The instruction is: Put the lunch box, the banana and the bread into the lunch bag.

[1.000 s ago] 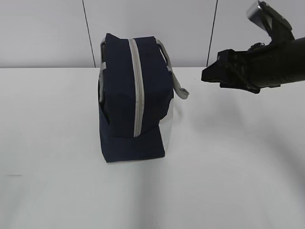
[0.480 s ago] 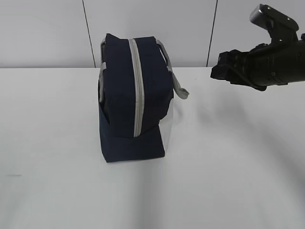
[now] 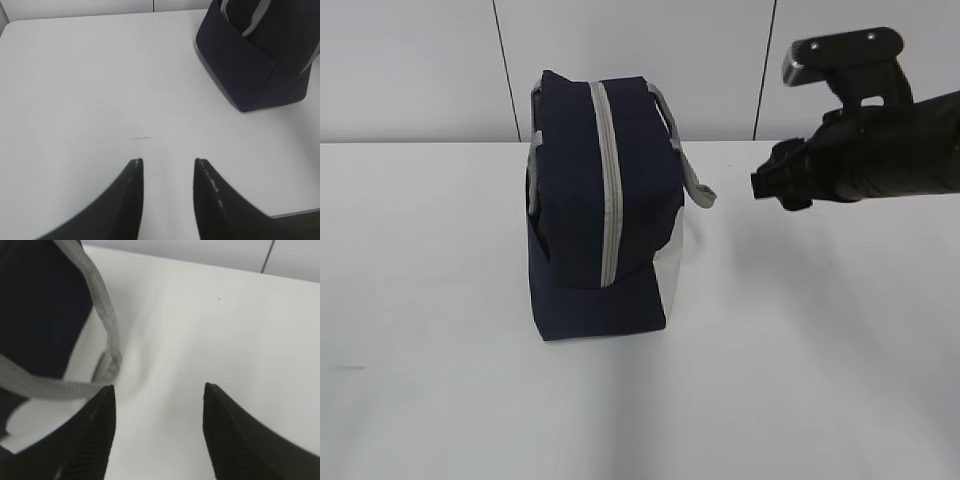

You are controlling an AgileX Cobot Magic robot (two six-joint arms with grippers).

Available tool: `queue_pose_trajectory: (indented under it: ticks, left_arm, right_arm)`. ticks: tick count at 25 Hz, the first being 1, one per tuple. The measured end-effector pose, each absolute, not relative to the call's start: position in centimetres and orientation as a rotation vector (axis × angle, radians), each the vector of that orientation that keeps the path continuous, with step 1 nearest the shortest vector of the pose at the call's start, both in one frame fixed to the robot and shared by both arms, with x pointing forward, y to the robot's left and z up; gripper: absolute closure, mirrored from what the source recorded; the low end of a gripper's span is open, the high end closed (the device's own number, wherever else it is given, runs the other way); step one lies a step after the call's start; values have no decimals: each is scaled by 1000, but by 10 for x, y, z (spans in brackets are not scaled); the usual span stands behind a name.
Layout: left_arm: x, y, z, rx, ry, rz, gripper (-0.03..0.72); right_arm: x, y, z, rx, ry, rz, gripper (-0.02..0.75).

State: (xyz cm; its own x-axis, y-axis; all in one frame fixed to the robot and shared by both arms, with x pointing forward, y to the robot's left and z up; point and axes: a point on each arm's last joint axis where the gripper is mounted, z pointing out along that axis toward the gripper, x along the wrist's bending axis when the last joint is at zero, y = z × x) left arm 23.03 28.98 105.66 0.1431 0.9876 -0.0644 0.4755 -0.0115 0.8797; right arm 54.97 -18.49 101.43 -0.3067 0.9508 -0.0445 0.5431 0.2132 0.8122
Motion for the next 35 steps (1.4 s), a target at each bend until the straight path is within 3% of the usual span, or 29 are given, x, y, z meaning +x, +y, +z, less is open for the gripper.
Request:
queue_pose_trajectory:
  ticks: [5, 11, 16, 21, 27, 35]
  left_arm:
    - [230, 290, 1057, 1608, 1447, 795, 451]
    - [230, 290, 1057, 1608, 1447, 795, 452]
    - [230, 290, 1057, 1608, 1447, 795, 452]
    - [230, 290, 1057, 1608, 1447, 795, 452]
    - [230, 290, 1057, 1608, 1447, 795, 452]
    - [230, 290, 1057, 1608, 1447, 795, 452]
  right_arm:
    - [512, -172, 1014, 1267, 2228, 642, 298]
    - [463, -182, 1048, 1300, 2358, 561, 298]
    - [416, -210, 1067, 1301, 2357, 549, 298]
    - [366, -238, 1064, 1312, 2386, 520, 298]
    - [312, -260, 1071, 1258, 2372, 702, 298]
    - [264, -286, 1056, 1243, 2355, 759, 298]
